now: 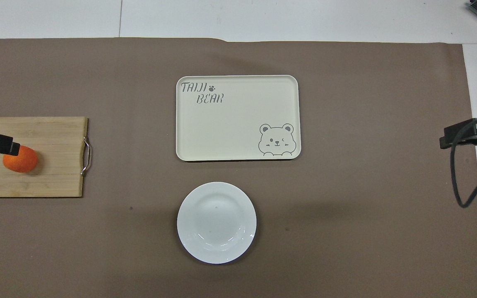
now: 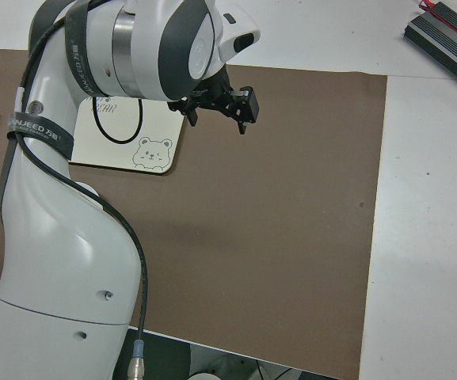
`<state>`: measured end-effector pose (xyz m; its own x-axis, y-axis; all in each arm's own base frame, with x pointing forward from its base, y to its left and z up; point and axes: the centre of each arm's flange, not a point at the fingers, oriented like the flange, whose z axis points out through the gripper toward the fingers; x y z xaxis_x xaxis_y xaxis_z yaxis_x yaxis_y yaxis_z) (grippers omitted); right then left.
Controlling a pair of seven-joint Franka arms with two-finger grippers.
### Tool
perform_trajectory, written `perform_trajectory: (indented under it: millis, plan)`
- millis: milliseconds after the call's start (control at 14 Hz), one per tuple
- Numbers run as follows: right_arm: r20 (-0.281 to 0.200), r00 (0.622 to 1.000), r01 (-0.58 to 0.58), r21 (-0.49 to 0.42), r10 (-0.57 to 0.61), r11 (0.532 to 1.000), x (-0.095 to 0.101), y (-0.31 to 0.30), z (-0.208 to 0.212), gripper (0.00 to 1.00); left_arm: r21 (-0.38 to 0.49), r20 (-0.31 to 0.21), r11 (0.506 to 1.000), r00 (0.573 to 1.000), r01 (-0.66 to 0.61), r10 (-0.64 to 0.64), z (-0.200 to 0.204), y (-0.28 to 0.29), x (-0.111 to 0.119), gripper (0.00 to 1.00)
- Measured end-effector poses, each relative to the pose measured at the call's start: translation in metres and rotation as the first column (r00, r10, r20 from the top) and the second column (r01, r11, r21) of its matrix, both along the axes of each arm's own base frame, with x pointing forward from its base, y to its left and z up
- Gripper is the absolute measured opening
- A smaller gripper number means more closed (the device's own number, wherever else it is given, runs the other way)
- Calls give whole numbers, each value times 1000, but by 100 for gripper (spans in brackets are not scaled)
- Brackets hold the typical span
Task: Place orange and plate with both arms
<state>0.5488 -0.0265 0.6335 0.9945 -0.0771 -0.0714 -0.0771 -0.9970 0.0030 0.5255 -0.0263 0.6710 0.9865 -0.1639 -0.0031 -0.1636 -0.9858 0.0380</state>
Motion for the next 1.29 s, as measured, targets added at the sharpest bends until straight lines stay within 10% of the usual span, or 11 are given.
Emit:
perform_trajectory:
  millis: [1286]
  plan:
    - [0,1000,0,0,0,1000,0,0,0,100,0,0,1000,1000,0,0,0,0,0,100]
